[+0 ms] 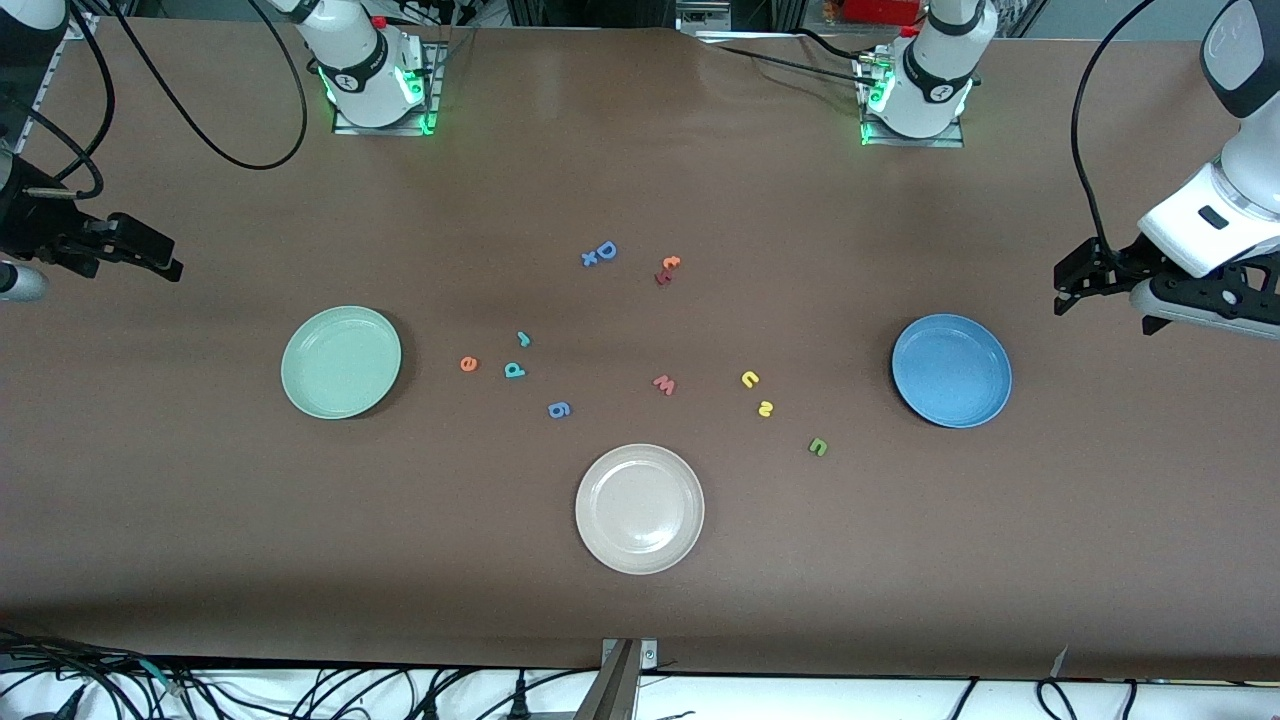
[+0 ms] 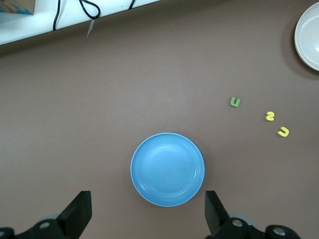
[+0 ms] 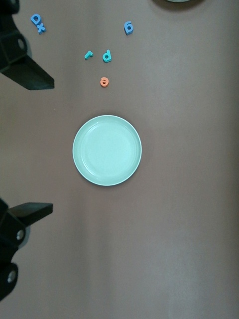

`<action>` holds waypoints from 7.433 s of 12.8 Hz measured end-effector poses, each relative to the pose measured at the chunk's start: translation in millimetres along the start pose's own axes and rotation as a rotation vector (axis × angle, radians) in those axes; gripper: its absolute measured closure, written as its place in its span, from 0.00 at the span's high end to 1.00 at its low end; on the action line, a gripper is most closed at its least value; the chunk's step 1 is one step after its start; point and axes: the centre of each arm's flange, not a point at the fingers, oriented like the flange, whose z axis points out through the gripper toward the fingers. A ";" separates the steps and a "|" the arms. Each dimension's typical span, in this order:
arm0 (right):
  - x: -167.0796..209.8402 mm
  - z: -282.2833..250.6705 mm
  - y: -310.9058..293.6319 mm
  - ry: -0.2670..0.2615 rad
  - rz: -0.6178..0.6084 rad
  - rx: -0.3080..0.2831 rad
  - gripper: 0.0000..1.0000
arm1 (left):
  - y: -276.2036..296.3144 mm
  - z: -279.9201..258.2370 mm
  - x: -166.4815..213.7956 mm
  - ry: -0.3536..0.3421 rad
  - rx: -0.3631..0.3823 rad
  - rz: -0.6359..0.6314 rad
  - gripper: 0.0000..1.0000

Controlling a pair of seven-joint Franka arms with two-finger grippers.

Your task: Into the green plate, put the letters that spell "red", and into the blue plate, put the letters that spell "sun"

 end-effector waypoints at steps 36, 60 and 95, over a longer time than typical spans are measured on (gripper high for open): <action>-34.4 354.6 -298.7 -0.024 0.354 -0.024 1.00 | 75.0 58.7 25.2 0.004 -0.027 0.123 1.00; -33.5 416.4 -306.0 0.003 0.647 -0.012 0.27 | 178.9 366.6 55.1 0.095 -0.046 0.220 0.87; 15.7 402.2 -21.5 -0.342 0.080 -0.175 0.32 | 199.5 387.0 65.6 0.108 -0.010 0.265 0.27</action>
